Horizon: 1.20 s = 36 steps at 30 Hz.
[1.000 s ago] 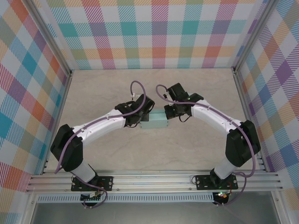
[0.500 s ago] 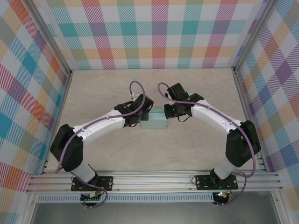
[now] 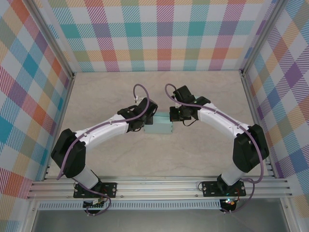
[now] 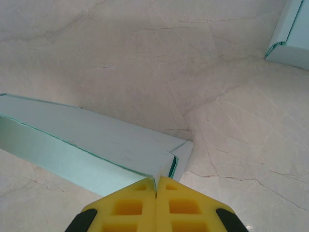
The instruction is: Fold the paper box
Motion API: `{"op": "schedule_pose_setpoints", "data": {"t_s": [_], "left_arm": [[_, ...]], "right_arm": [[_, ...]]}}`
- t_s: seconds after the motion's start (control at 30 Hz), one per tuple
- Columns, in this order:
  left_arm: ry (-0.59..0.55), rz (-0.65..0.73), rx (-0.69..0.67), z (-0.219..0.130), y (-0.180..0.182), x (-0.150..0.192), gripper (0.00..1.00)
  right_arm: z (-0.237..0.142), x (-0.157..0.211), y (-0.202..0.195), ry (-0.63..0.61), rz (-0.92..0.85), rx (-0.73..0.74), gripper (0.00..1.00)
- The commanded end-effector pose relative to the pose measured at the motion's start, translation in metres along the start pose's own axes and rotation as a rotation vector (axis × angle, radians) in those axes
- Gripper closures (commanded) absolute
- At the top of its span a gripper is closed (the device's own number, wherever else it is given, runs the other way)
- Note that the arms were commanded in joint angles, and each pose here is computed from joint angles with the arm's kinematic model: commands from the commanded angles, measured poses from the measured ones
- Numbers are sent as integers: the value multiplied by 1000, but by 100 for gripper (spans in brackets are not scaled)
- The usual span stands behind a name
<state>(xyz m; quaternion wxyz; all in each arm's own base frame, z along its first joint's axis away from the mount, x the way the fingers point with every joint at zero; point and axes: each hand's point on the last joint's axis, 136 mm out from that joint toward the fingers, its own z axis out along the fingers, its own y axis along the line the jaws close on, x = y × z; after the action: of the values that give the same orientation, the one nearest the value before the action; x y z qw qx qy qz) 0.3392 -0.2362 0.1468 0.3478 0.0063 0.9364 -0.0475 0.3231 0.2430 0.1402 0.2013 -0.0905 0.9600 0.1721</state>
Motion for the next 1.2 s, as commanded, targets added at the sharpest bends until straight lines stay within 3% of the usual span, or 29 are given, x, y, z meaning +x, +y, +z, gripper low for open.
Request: {"op": "schedule_pose_setpoints", "data": {"t_s": [0.0,0.2,0.7,0.9,1.17], "left_arm": [[82,17,120,3,-24,22,100],[76,11,149,5,-28,25,100],[32,17,178,13,-39,19,100],[20,12,166,14,-36,19,100],[-33,-16,166,9,-34,9,100]], "right_arm": [[-5,-14,48,-25,-25,-190,95],[-11,-26,51,-101,-34,-211,100],[-26,-44,60,-234,-106,-256,100],[-30,-39,57,-266,-168,-255,100],[-1,-15,25,-269,-201,-148,100]]}}
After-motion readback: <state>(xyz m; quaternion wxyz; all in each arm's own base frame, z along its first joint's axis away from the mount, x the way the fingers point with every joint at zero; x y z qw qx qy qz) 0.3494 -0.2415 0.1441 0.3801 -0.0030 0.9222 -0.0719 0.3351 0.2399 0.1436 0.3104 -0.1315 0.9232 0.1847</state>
